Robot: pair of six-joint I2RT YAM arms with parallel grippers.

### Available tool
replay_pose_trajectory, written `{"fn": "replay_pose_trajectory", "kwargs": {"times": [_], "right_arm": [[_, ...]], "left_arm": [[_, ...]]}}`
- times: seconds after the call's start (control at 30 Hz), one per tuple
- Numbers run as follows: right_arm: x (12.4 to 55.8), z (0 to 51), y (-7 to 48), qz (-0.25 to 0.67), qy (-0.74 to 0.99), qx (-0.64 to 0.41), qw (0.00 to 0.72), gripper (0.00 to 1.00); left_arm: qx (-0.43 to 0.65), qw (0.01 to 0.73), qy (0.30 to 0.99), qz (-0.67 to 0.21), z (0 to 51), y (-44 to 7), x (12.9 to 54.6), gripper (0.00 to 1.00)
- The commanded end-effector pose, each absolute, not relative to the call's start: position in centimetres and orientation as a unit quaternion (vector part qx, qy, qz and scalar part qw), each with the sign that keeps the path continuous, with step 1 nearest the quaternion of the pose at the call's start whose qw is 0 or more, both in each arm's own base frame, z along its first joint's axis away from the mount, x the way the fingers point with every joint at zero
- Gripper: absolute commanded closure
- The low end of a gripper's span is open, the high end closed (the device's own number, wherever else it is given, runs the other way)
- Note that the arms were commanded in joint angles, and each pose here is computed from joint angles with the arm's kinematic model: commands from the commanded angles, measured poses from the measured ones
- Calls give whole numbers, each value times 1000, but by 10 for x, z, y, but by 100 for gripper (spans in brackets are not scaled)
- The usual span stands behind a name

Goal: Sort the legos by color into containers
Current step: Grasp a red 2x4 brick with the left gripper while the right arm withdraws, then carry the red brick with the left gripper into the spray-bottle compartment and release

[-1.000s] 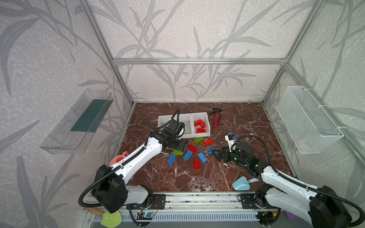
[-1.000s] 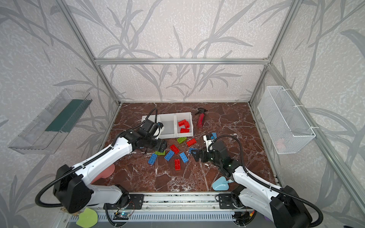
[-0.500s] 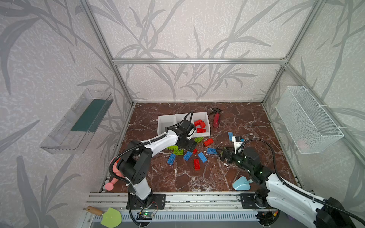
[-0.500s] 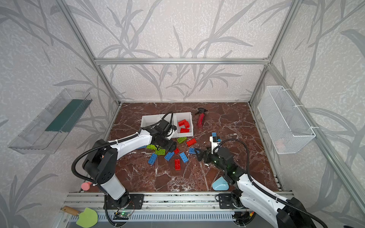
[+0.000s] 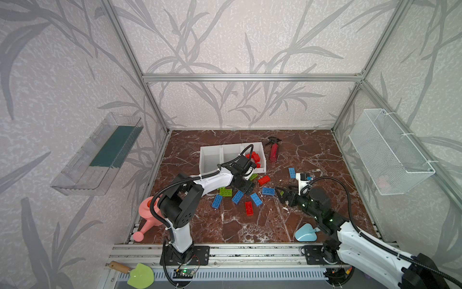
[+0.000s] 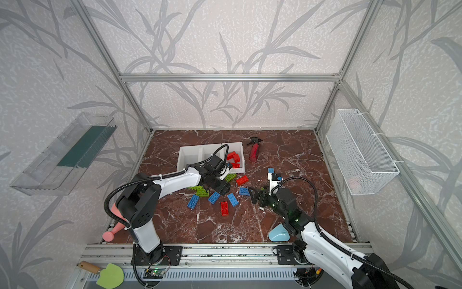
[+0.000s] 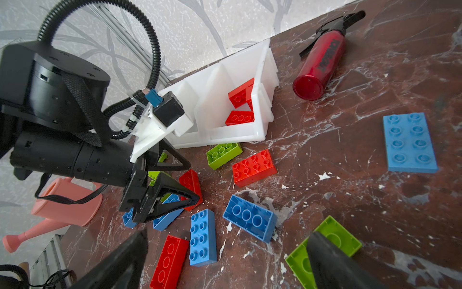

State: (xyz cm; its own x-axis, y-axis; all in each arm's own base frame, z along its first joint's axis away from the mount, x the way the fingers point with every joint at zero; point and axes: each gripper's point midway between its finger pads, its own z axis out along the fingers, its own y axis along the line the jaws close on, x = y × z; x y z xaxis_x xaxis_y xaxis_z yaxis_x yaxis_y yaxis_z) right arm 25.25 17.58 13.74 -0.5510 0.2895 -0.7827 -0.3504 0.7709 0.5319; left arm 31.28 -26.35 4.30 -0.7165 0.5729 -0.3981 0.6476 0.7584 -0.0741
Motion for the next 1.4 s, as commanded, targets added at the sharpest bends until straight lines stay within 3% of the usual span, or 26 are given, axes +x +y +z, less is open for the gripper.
{"fn": "replay_pose_trajectory", "kwargs": {"times": [0.0,0.4,0.8,1.37], "right_arm": [[254,134,174,332,815,-17,475,0],[254,134,174,332,815,-17,475,0],[254,133,174,331,816,-16,474,0],[255,129,174,331,818,-13,470,0]], "left_arm": [[352,174,915,-92,31,-265,311,17],[355,164,919,-58,18,-256,312,21],[357,165,918,-46,23,-253,313,48],[363,233,899,-72,104,-271,329,46]]}}
